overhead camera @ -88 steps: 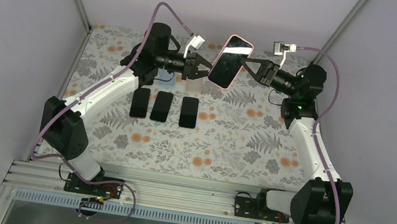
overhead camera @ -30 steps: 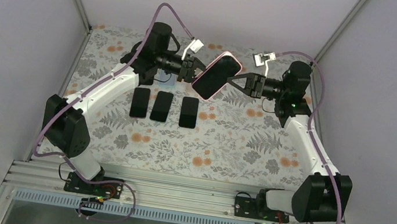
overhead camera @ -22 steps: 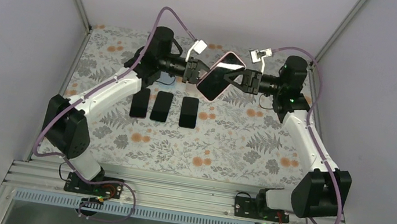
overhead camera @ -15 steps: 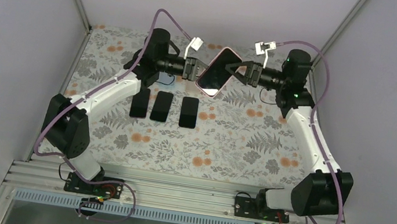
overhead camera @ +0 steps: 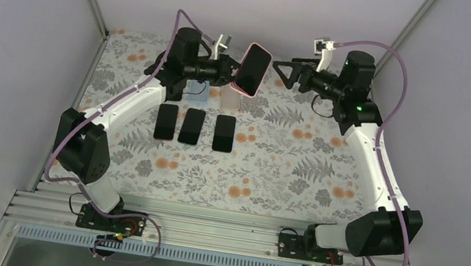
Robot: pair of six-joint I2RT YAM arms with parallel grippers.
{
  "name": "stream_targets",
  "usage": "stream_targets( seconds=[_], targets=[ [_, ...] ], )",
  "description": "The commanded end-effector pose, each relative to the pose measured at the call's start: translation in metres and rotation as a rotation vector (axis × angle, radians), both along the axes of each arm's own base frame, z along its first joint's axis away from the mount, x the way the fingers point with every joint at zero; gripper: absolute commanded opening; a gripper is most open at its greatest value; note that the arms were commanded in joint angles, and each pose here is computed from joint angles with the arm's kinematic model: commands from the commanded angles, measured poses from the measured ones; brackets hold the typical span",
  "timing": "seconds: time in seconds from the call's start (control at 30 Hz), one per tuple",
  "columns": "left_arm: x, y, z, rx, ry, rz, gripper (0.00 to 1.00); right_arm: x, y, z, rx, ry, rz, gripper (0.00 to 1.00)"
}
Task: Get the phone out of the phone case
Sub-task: Remove the phone case from the phone.
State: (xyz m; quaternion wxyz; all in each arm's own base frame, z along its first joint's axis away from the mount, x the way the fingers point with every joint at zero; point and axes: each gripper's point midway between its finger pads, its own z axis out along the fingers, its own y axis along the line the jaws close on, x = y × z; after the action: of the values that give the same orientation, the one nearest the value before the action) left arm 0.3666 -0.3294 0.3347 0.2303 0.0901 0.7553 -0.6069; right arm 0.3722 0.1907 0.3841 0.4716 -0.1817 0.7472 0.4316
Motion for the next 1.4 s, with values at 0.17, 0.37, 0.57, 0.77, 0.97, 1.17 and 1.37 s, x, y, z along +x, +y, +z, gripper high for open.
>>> stream_targets(
  seconds=[0.17,0.37,0.57,0.77,0.97,1.17,1.37],
  targets=[
    [0.035,0.014,-0.009,0.078,0.152,0.224,0.02,0.0,0.012,0.012,-0.313,-0.301,-0.125,0.91],
    [0.037,0.013,-0.018,0.085,0.19,0.24,0.02,-0.006,0.043,-0.012,-0.476,-0.379,-0.104,0.82],
    [0.039,0.012,-0.021,0.089,0.196,0.245,0.02,-0.02,0.077,-0.023,-0.527,-0.428,-0.049,0.79],
    [0.039,0.012,-0.021,0.089,0.195,0.245,0.02,-0.023,0.095,-0.047,-0.611,-0.43,-0.024,0.76],
    [0.039,0.012,-0.022,0.091,0.196,0.244,0.02,-0.017,0.098,-0.055,-0.662,-0.446,-0.057,0.74],
    [0.039,0.012,-0.023,0.09,0.2,0.244,0.03,-0.011,0.099,-0.07,-0.722,-0.449,-0.079,0.72],
    [0.039,0.011,-0.025,0.088,0.208,0.24,0.02,0.005,0.086,-0.079,-0.843,-0.496,-0.192,0.7]
  ],
)
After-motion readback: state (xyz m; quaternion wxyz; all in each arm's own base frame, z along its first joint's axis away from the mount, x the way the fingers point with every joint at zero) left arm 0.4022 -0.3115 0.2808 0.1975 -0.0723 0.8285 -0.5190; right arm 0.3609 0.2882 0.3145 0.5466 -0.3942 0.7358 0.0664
